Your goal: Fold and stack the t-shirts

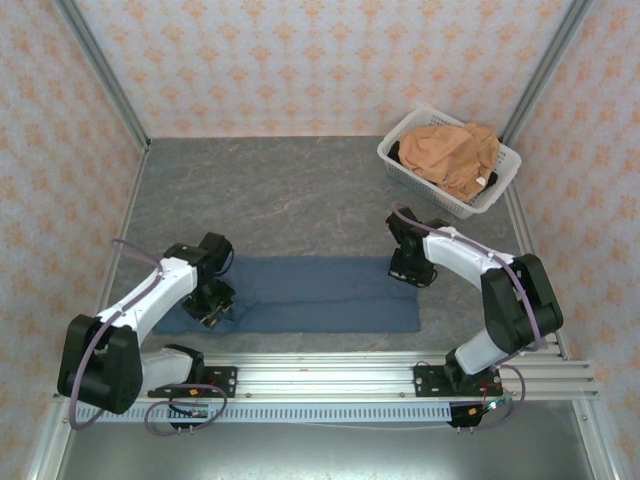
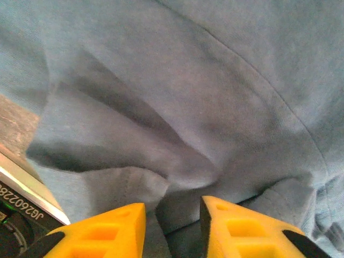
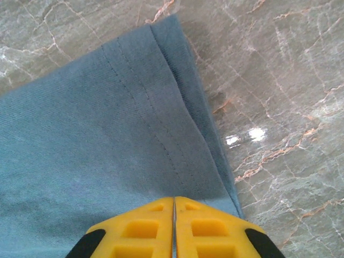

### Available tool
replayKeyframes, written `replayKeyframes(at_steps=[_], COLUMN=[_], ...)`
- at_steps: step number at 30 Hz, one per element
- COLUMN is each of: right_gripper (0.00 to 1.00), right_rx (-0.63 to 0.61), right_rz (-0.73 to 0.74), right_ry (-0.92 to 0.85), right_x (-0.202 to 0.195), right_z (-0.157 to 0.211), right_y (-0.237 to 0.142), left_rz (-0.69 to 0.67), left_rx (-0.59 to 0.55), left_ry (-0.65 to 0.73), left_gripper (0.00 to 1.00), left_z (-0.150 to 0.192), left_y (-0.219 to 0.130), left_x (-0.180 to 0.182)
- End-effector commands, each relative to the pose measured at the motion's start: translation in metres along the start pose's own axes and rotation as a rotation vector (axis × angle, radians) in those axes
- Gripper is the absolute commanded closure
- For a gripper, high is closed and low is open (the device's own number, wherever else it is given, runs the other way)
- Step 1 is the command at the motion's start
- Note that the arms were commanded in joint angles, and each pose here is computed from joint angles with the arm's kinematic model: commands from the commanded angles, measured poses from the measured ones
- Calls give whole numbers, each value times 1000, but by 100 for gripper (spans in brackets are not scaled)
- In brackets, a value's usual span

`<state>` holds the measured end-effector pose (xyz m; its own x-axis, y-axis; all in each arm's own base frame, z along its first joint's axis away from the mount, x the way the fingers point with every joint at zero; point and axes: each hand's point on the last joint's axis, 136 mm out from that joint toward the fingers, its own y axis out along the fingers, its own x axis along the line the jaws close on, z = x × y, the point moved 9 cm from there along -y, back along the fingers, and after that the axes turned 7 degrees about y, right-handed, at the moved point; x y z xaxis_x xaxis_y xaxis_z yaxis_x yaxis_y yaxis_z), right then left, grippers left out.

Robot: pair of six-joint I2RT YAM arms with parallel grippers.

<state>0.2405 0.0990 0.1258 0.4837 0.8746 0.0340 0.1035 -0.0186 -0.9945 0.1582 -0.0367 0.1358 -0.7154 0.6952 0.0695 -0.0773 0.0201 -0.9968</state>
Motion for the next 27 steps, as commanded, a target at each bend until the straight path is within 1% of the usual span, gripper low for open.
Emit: replayKeyframes(at_steps=[1,5,11,17,27], right_gripper=[91,91,92,92,91], right_rx=[-12,-10,-8,-3,-7], right_rz=[3,3,4,4,-1], right_ry=[1,2,-1,0,-3], right_x=[2,2,1,0,1], right_z=[-5,-5,-4,-2,-3], right_y=[-1,-1,-1,0,-1], left_rz=[-18,-63,-173,-233,-236], left_rx=[4,-9,-42,-80,-77], left_ry=[14,32,87,105,112], left_gripper=[60,51,53,53,73], left_z=[4,3,-3,-6,-7], left_y=[7,11,17,19,21], left_x=[-3,1,6,11,8])
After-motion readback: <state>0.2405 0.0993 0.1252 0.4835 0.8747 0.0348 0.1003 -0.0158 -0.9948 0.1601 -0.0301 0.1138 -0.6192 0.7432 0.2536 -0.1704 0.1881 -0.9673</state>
